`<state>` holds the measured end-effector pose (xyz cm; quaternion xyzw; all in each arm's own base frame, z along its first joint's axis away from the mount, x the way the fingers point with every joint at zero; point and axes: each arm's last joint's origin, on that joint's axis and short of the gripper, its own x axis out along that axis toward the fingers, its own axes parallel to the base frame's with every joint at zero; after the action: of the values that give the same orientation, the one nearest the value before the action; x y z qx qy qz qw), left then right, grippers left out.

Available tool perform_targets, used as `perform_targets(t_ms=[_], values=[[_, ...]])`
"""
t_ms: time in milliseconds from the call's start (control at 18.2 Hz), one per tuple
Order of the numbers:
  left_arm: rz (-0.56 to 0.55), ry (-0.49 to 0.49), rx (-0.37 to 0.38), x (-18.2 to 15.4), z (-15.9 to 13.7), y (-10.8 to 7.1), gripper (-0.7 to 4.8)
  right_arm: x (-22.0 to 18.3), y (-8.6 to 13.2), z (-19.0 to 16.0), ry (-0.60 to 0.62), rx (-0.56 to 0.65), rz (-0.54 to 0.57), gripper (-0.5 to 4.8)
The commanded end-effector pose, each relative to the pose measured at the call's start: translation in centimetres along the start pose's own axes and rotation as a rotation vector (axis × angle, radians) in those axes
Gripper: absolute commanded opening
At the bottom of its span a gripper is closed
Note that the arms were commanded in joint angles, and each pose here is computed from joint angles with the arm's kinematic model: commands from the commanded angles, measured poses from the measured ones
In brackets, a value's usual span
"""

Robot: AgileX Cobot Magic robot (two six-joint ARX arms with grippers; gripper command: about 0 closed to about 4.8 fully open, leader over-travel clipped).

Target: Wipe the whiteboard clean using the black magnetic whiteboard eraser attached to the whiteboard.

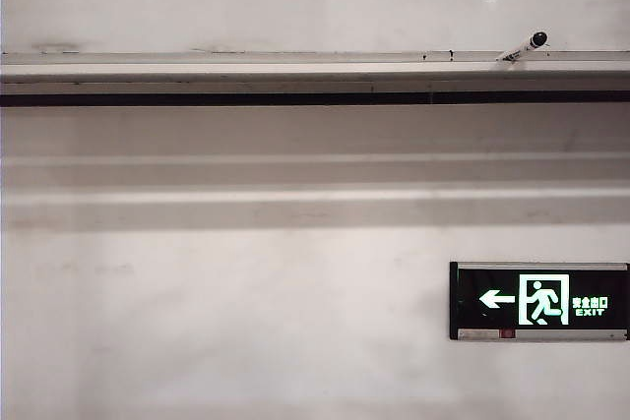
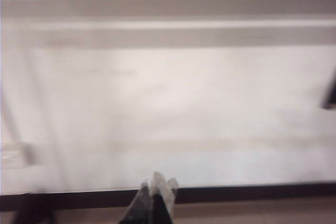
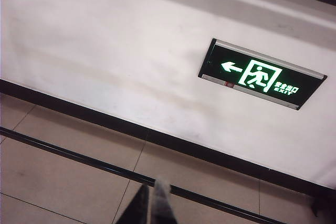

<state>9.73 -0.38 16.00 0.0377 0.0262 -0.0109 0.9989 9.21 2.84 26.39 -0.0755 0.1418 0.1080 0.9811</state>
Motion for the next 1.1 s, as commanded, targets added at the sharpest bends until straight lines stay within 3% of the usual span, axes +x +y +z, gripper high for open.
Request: perform_targets(t_ms=[55, 770, 825, 990, 1100], values=[[-0.064, -0.007, -0.051, 0.0, 0.0, 0.0, -0.06, -0.1, 0.0, 0.2, -0.018, 0.007, -0.002, 0.19], [-0.049, -0.005, -0.068, 0.0, 0.0, 0.2, -0.05, 0.0, 0.0, -0.2, -0.026, 0.008, -0.003, 0.19], [-0.049, -0.005, -0.068, 0.0, 0.0, 0.2, -0.05, 0.0, 0.0, -0.6, -0.061, 0.015, -0.013, 0.19], [-0.049, -0.005, -0.068, 0.0, 0.0, 0.2, -0.05, 0.7, -0.5, -3.9, -0.319, 0.063, -0.13, 0.19], [-0.049, -0.005, -0.068, 0.0, 0.0, 0.2, -0.05, 1.2, -0.8, -6.3, -0.357, 0.075, -0.203, 0.19]])
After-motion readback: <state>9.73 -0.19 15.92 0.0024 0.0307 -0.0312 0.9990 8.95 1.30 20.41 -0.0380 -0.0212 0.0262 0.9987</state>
